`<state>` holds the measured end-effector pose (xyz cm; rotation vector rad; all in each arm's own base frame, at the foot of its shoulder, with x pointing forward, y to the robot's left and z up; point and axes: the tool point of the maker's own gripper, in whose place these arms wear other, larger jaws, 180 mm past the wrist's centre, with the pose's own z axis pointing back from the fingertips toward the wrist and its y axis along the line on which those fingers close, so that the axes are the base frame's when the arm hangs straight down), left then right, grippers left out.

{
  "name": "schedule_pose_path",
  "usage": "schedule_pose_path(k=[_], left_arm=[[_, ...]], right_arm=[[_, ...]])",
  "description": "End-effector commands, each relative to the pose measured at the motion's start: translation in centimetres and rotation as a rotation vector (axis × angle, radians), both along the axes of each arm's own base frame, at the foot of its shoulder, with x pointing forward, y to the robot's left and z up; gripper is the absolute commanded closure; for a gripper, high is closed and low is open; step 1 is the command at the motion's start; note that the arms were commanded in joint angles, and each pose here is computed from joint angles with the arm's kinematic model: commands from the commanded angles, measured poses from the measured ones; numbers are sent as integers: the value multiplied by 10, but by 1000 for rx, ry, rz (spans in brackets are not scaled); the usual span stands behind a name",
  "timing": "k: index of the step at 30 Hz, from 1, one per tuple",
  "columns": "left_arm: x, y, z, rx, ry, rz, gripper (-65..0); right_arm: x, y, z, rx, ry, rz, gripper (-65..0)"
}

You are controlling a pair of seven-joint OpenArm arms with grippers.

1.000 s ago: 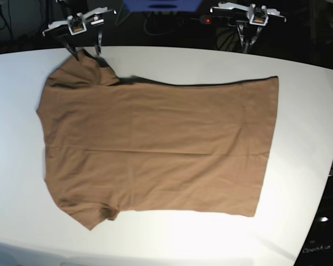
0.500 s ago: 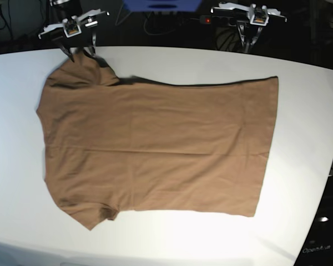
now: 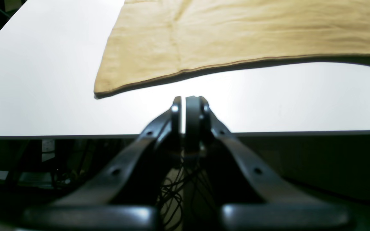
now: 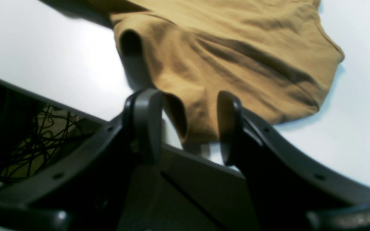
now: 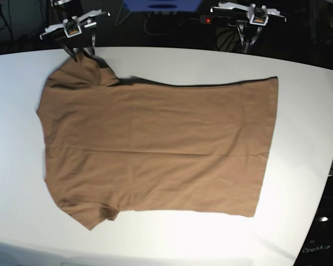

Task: Fold the T-shirt properly
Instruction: 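Lower the right gripper onto the shirt's shoulder corner near the collar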

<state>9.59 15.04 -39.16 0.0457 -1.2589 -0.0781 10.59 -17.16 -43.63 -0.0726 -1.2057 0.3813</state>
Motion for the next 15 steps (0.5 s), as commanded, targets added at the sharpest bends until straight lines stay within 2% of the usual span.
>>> schedule_pose_path(k=[1,15], left_arm=[[-3,0,7,1,-25,-1,-11],[-3,0,6,-1,-22,2,-11]], right_arm=[[-6,-8,-8,-32,51,-16,-250],[-6,-7,-8,-31,51,-15,-248]])
